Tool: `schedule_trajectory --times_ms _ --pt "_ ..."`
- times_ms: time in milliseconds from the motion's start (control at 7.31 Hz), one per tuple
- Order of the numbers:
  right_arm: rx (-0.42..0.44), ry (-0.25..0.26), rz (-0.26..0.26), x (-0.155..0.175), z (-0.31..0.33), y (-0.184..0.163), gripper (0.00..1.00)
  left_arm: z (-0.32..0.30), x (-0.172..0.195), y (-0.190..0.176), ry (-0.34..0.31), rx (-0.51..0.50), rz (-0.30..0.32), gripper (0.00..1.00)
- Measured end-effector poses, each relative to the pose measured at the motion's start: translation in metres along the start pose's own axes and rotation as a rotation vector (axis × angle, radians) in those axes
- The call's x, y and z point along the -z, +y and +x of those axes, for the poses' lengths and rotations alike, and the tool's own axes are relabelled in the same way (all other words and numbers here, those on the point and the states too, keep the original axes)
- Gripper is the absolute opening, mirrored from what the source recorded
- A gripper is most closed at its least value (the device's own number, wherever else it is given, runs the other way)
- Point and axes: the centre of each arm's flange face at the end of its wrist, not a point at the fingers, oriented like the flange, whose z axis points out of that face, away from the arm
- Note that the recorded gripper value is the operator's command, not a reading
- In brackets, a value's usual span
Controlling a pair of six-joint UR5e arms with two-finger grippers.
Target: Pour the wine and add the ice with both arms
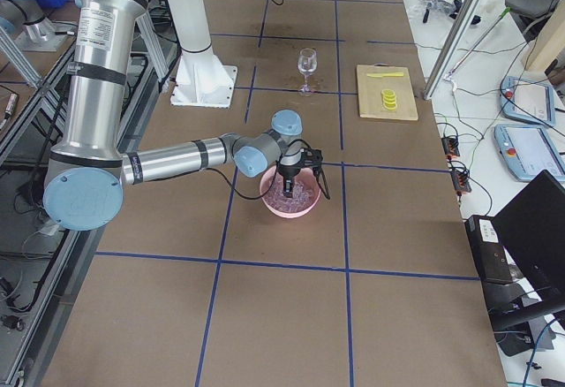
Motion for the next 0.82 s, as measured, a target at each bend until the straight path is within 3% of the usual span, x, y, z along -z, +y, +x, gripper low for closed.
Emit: schedule_trajectory --times_ms 274,821 --pt "0.003 -0.005 0.011 0.006 0.001 -0.001 0.0 0.001 -0.002 0.005 -0.002 -0.003 -0.003 0.0" --pt "0.0 -0.069 0.096 0.067 -0.009 -0.006 0.0 0.002 -0.009 0.039 -0.015 0.052 -0.025 0.0"
